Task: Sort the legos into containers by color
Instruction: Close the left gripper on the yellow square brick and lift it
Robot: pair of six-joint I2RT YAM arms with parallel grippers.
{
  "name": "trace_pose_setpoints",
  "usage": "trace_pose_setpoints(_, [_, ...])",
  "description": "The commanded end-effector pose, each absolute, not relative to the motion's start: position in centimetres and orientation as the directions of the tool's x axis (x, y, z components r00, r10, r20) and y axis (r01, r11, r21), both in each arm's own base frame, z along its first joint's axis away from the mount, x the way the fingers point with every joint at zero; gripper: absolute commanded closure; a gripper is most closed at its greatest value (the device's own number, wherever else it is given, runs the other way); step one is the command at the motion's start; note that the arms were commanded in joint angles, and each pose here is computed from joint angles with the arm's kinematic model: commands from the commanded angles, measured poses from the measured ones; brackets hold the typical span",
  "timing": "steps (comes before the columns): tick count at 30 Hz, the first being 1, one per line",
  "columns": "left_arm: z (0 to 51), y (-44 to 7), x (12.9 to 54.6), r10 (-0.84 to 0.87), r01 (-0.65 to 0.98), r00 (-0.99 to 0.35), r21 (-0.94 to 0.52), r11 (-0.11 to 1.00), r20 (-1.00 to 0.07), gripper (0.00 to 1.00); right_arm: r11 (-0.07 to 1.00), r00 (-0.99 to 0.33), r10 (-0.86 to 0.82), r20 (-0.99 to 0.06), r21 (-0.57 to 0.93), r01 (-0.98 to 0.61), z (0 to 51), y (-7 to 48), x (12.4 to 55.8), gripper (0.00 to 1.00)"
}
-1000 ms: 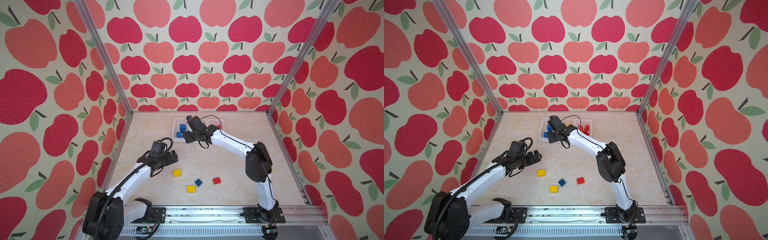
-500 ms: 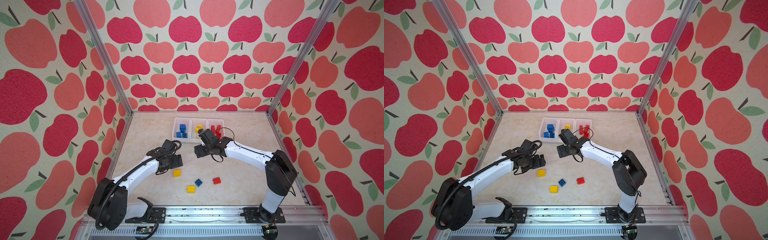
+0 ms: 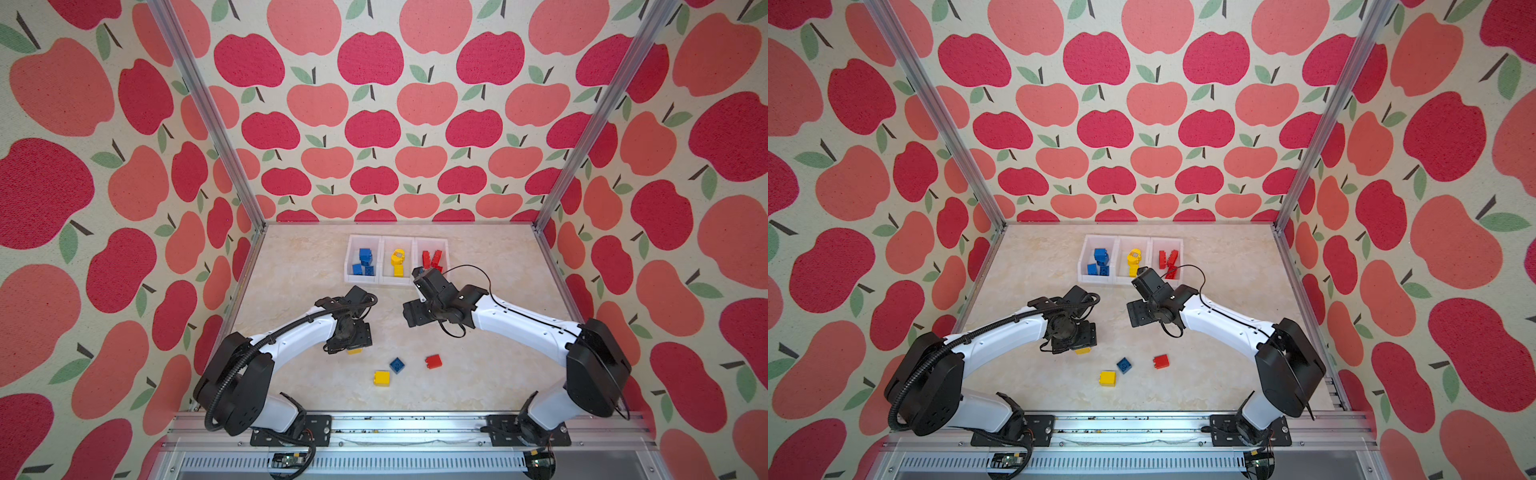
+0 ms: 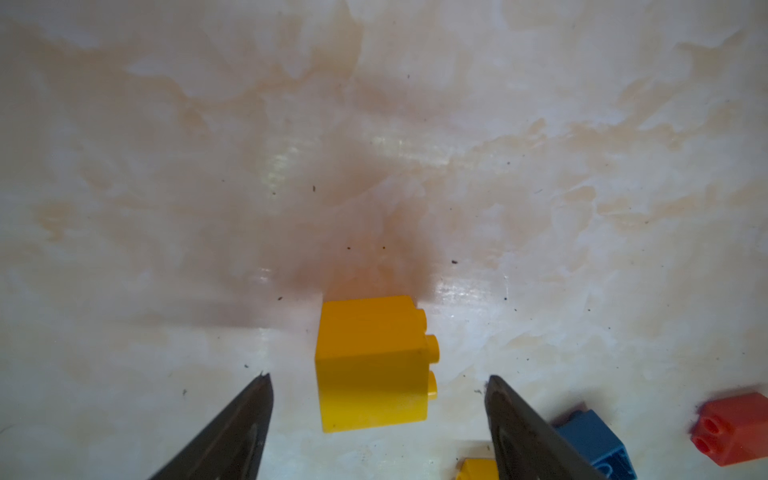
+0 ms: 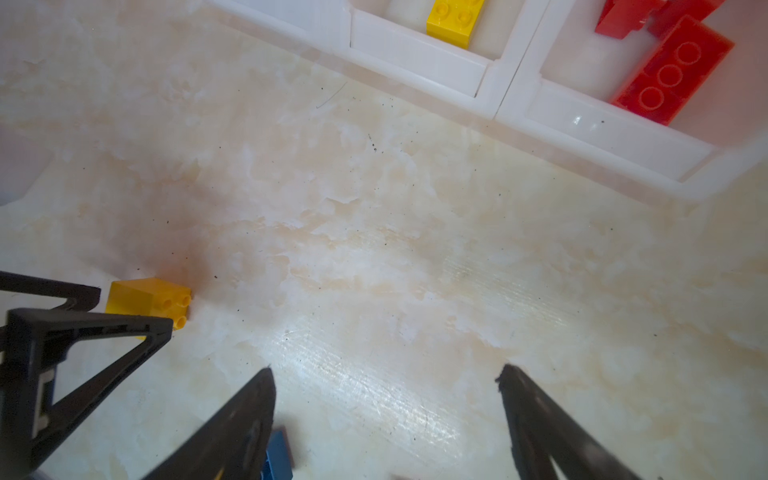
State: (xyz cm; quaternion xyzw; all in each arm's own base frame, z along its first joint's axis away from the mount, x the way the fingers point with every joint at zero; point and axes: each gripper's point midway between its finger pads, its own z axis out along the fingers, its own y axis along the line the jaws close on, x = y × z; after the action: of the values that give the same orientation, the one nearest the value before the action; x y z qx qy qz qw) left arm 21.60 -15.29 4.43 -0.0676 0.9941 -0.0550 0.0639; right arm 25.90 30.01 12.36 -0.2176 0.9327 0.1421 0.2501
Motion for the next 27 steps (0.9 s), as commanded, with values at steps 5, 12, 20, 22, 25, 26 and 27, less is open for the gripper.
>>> trace_pose_setpoints(5, [4.0,-15.0,21.8,-0.152,-0.148,-0.983,-0.052,0.988,-0.103,0.27,0.894,-0.807,-0.291,-0.513,0.156,-0.421,12.2,27.4,25.5,0.13])
trace_pose_setpoints(12, [3.4,-15.4,22.0,-0.140,-0.136,-0.986,-0.038,0.990,-0.092,0.34,0.905,-0.825,-0.272,-0.496,0.160,-0.394,11.2,25.9,25.0,0.13])
trace_pose_setpoints(20, [3.3,-15.5,22.1,-0.140,-0.137,-0.986,-0.035,0.990,-0.091,0.49,0.913,-0.837,-0.254,-0.485,0.166,-0.373,10.6,24.9,24.7,0.12])
trace_pose_setpoints(22, [3.3,-15.6,22.1,-0.138,-0.136,-0.986,-0.035,0.990,-0.091,0.54,0.913,-0.838,-0.251,-0.485,0.168,-0.371,10.7,24.8,24.7,0.12])
trace_pose_setpoints(25, [3.4,-15.7,22.1,-0.136,-0.133,-0.986,-0.039,0.990,-0.092,0.56,0.914,-0.838,-0.245,-0.488,0.173,-0.368,10.8,24.7,24.8,0.12])
trace_pose_setpoints(26, [3.4,-15.7,22.1,-0.135,-0.132,-0.987,-0.039,0.991,-0.092,0.57,0.914,-0.839,-0.245,-0.486,0.172,-0.367,10.8,24.7,24.8,0.12])
trace_pose_setpoints(27, [3.4,-15.7,22.1,-0.135,-0.132,-0.987,-0.039,0.991,-0.092,0.59,0.915,-0.840,-0.244,-0.485,0.172,-0.365,10.7,24.6,24.8,0.12])
